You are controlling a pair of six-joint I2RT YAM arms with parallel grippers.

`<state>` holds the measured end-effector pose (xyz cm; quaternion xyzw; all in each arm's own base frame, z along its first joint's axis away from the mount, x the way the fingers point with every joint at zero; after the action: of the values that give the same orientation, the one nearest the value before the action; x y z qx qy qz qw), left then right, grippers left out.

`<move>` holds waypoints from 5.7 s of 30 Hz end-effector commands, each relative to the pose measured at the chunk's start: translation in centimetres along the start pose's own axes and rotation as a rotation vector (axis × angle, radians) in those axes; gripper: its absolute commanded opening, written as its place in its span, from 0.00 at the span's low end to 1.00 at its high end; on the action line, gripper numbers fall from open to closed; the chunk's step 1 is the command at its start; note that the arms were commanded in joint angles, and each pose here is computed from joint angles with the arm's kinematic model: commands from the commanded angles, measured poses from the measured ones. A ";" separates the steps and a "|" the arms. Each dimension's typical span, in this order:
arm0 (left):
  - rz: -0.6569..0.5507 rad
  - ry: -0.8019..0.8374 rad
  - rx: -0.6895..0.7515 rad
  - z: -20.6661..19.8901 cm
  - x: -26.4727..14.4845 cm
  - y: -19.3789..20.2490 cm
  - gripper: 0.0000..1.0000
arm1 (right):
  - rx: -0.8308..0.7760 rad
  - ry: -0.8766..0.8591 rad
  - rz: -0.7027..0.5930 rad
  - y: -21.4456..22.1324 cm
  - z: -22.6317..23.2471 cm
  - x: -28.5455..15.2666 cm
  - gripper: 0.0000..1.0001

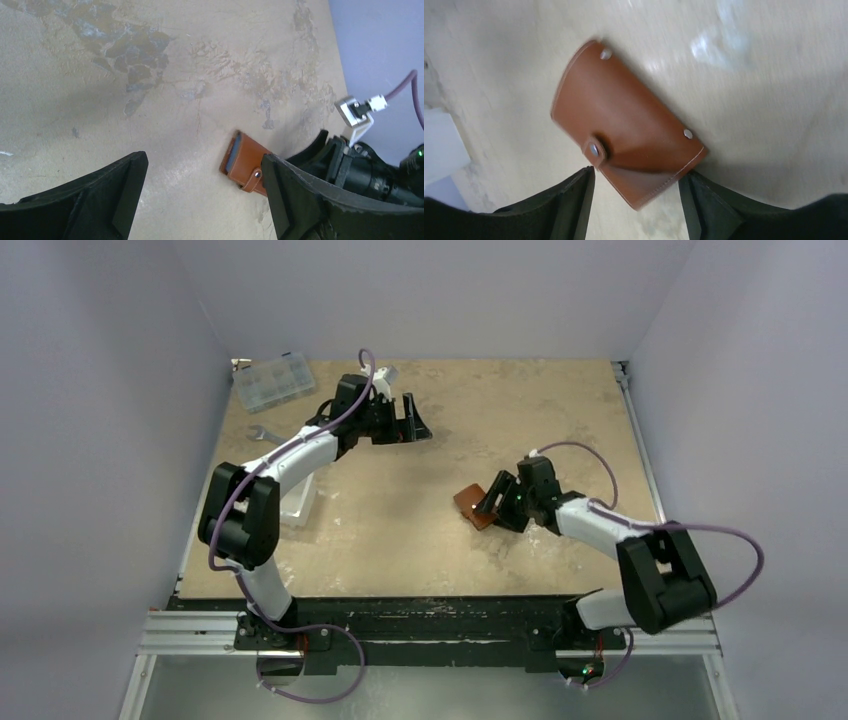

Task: Put the credit cards into the card holder
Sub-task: Open the card holder at the center of the board.

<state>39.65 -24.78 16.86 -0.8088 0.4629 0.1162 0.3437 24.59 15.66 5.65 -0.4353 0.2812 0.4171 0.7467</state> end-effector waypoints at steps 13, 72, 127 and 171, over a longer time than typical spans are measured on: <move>0.104 0.047 -0.012 -0.3 2.0 0.6 0.89 | -0.678 0.212 -0.113 -11.1 7.8 4.7 0.73; 0.327 -0.044 -0.223 4.4 7.3 9.5 0.09 | -0.541 -0.106 -0.083 -5.5 7.6 3.6 0.37; 0.293 -0.249 -0.344 10.9 7.4 8.5 0.00 | -0.539 0.262 -0.320 -9.6 8.8 7.2 0.00; 0.292 -0.191 -0.182 7.1 7.2 7.9 0.00 | -0.528 -0.327 -0.166 -9.7 13.6 3.3 0.66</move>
<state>38.69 -28.18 5.88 -0.7611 0.5403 0.2566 0.2508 34.87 26.51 14.58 -0.5997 0.0055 0.4535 0.6593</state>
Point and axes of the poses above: each gripper's point midway between its finger pads, its own x axis out along the fingers, its own z axis along the line the jaws close on, y = z × x, the point moved 3 cm from there along -x, back along the fingers, and after that the axes turned 15 degrees about -x, right-handed, at the moved point
